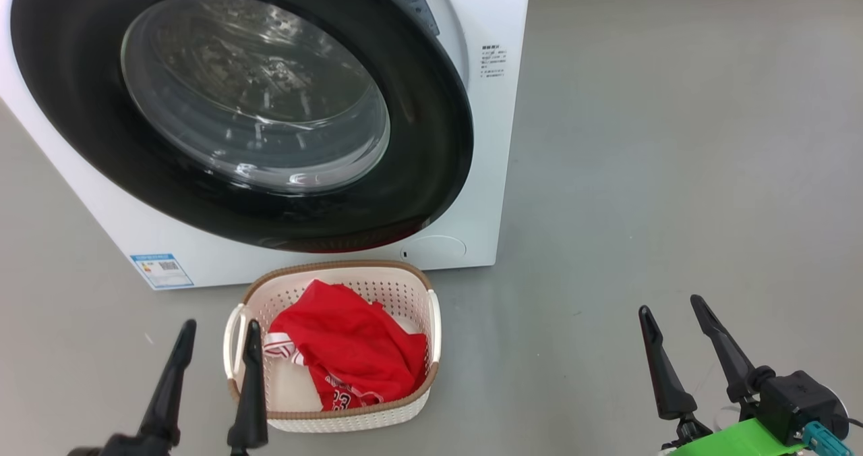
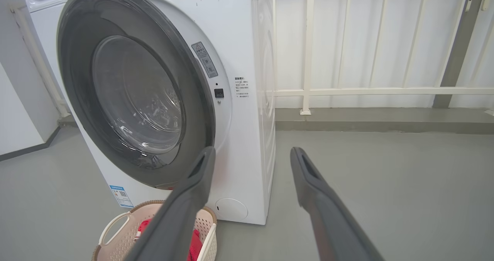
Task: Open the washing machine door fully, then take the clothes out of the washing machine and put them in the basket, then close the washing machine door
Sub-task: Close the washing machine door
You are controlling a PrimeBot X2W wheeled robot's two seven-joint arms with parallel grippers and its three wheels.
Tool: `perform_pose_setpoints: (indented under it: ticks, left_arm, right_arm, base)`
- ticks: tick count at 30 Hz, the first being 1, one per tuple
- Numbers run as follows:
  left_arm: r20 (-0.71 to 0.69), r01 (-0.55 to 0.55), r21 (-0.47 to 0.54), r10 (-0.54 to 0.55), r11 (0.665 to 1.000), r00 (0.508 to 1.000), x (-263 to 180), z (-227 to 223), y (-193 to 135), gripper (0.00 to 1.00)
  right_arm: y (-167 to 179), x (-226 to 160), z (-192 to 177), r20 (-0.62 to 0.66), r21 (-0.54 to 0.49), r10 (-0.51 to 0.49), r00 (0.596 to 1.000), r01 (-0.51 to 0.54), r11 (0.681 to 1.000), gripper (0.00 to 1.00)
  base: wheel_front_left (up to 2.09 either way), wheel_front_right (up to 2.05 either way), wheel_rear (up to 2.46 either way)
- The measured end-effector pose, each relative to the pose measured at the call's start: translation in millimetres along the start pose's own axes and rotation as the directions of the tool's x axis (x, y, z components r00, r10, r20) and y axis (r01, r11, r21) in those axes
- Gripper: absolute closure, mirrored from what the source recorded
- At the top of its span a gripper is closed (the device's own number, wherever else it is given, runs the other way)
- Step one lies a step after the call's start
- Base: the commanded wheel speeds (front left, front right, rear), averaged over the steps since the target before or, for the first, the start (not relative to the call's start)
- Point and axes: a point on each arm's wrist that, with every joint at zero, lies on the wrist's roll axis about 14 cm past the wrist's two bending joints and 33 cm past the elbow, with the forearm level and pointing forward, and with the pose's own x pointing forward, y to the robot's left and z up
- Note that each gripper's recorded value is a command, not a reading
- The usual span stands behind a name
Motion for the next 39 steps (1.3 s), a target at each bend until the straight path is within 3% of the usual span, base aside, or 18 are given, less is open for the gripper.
perform_pose_setpoints:
  ticks: [22, 23, 24, 26, 39]
  left_arm:
    - [-0.042, -0.01, 0.013, 0.011, 1.0, 0.999, -18, -14, 2, 0.0]
    - [-0.043, -0.015, 0.009, 0.015, 1.0, 0.999, -19, -14, 2, 0.0]
    - [-0.043, -0.018, 0.005, 0.018, 1.0, 0.999, -19, -14, 2, 0.0]
    - [-0.041, -0.018, 0.009, 0.019, 1.0, 0.999, -20, -14, 2, 0.0]
    - [-0.049, -0.07, 0.011, 0.07, 0.997, 0.996, -26, -16, 14, 0.0]
  right_arm:
    - [-3, -5, -1, -0.003, 0.0, -0.009, 1.0, 0.009, 1.0, 0.01]
    - [-2, -4, -1, -0.005, 0.0, -0.006, 1.0, 0.006, 1.0, 0.36]
    - [-1, -3, -2, -0.007, 0.001, -0.003, 1.0, 0.003, 1.0, 0.62]
    - [2, -2, -4, -0.012, 0.002, 0.007, 1.0, -0.007, 1.0, 1.0]
    - [55, 49, -7, 0.002, 0.027, 0.175, 0.985, -0.175, 0.984, 1.0]
  base:
    - [0.0, 0.0, 0.0]
    - [0.0, 0.0, 0.0]
    - [0.0, 0.0, 0.0]
    - [0.0, 0.0, 0.0]
    - [0.0, 0.0, 0.0]
